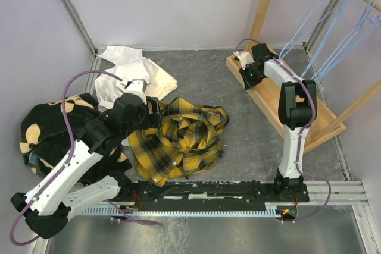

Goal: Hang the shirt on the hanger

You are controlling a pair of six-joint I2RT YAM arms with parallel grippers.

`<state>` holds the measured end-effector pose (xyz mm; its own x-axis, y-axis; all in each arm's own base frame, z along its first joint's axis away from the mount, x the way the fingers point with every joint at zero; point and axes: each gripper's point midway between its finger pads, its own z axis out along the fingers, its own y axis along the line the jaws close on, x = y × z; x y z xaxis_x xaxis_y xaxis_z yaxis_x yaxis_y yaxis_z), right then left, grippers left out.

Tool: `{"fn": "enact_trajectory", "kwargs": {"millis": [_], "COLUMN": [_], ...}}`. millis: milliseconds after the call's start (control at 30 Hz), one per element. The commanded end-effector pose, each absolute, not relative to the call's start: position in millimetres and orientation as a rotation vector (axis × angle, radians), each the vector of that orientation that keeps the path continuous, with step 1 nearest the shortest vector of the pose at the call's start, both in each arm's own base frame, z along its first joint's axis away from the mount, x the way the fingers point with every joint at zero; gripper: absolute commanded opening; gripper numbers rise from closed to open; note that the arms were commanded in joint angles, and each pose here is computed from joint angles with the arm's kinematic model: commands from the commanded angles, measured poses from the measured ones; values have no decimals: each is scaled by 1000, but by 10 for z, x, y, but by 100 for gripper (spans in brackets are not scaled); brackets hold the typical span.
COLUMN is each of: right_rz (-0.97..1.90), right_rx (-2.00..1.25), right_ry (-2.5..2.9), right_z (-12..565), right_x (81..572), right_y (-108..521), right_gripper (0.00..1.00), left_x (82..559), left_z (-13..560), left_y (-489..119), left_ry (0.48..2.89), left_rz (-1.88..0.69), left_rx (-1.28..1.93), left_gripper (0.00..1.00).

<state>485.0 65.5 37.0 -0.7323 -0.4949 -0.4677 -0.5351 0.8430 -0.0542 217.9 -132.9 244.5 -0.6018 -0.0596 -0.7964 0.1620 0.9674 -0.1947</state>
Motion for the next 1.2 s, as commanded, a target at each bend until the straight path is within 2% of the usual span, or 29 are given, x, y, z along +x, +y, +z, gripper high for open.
{"fn": "enact_trajectory", "kwargs": {"millis": [0,333,833,933,1167], "right_rz": [313,413,347,351,283], "right_rx": [-1316,-1675,-1637,-1596,-1428], "right_ry": [2205,2168,2170,2186,2174], "right_z": [570,425,710,685,925], "right_x": [4992,4699,4301,4271,4419], "right_y": [1550,2051,1944,1947,1961], "right_gripper": [0,0,1,9,53], "left_x": [2184,2219,2154,2124,2081], "left_z": [2567,2512,2513,2517,2540], "left_y": [-1321,-1358,-1327,-1302,-1265], "left_ry": [2180,2207,2181,2172,2153], "left_rz": [-334,-324,-357,-363,-376], "left_rx": [10,5,-3,-7,-15], "left_gripper": [82,78,77,77,77]}}
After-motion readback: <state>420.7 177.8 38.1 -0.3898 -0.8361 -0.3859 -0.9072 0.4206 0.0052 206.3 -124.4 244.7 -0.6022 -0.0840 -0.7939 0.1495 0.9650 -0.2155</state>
